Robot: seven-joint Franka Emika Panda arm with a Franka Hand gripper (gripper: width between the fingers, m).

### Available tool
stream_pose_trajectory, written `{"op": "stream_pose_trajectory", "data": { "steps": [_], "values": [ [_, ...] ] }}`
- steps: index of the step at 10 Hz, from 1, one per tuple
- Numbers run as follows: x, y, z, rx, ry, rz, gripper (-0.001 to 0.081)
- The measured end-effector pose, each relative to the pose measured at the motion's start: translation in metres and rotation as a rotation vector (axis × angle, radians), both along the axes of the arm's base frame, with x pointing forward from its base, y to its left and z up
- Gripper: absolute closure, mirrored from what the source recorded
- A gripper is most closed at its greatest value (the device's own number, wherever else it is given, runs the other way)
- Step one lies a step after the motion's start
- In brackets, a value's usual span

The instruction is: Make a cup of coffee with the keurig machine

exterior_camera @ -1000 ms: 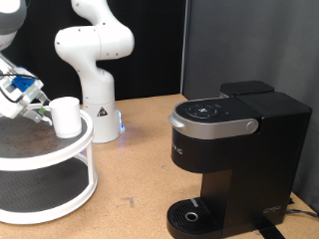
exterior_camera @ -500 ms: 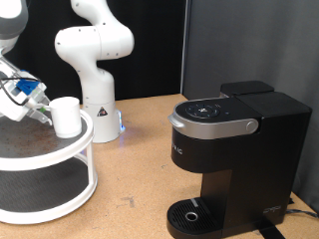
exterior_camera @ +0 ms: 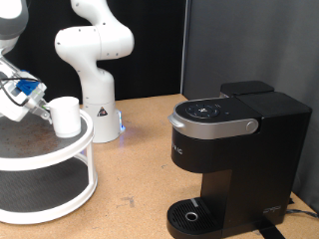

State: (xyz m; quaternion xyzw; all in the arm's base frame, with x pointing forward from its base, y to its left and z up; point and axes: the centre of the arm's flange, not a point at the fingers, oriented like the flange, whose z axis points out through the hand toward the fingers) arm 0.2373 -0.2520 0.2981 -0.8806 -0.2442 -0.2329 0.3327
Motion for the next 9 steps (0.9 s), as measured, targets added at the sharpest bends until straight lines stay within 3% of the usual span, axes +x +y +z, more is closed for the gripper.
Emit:
{"op": "stream_pose_trajectory", "data": {
  "steps": [1,5,9],
  "values": [
    [0.0,-0.002,0.001,-0.004,0.001,-0.012,0.0713],
    [0.006,-0.005,0.025,0.044,0.022,-0.038,0.0737],
    [0.021,0.007,0.072,0.097,-0.02,-0.045,0.0737]
  ]
}}
